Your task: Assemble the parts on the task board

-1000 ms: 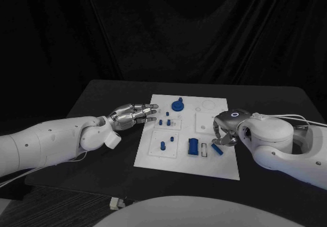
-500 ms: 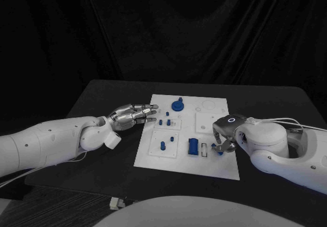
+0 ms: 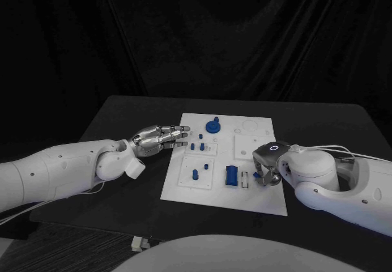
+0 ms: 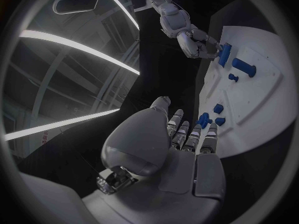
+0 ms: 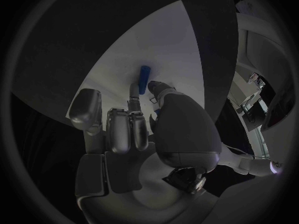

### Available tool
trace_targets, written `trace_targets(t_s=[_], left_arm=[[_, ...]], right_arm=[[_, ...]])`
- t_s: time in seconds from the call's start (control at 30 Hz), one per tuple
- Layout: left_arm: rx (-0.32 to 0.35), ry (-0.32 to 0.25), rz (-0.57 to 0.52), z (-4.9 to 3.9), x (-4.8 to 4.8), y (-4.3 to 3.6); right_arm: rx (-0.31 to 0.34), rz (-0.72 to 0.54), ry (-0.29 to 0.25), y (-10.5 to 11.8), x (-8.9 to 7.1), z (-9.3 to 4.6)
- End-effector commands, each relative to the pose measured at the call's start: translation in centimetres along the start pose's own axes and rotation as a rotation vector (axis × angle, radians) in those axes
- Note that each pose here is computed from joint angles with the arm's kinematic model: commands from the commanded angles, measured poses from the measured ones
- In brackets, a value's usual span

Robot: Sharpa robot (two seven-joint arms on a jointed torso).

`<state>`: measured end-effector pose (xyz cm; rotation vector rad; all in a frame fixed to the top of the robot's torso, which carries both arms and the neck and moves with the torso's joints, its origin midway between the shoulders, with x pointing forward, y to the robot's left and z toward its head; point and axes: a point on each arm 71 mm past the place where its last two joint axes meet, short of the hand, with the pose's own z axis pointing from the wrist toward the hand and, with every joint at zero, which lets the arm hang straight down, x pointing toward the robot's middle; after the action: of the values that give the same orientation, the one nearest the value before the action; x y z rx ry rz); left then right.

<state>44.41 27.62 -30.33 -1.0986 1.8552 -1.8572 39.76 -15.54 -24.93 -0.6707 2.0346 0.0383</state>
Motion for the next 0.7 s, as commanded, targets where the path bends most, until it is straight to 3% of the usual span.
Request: trace_targets(t_s=[0.03, 0.7], left_arm=[[0.01, 0.015, -0.011, -0.01, 0.14, 0.0], [0.007, 0.018, -0.015, 0.0, 0.21, 0.19]], right_arm=[[0.025, -0.009, 0.02, -0.1, 0.5, 0.2], [0.033, 0.075, 0.093, -0.6, 1.7, 1.1]])
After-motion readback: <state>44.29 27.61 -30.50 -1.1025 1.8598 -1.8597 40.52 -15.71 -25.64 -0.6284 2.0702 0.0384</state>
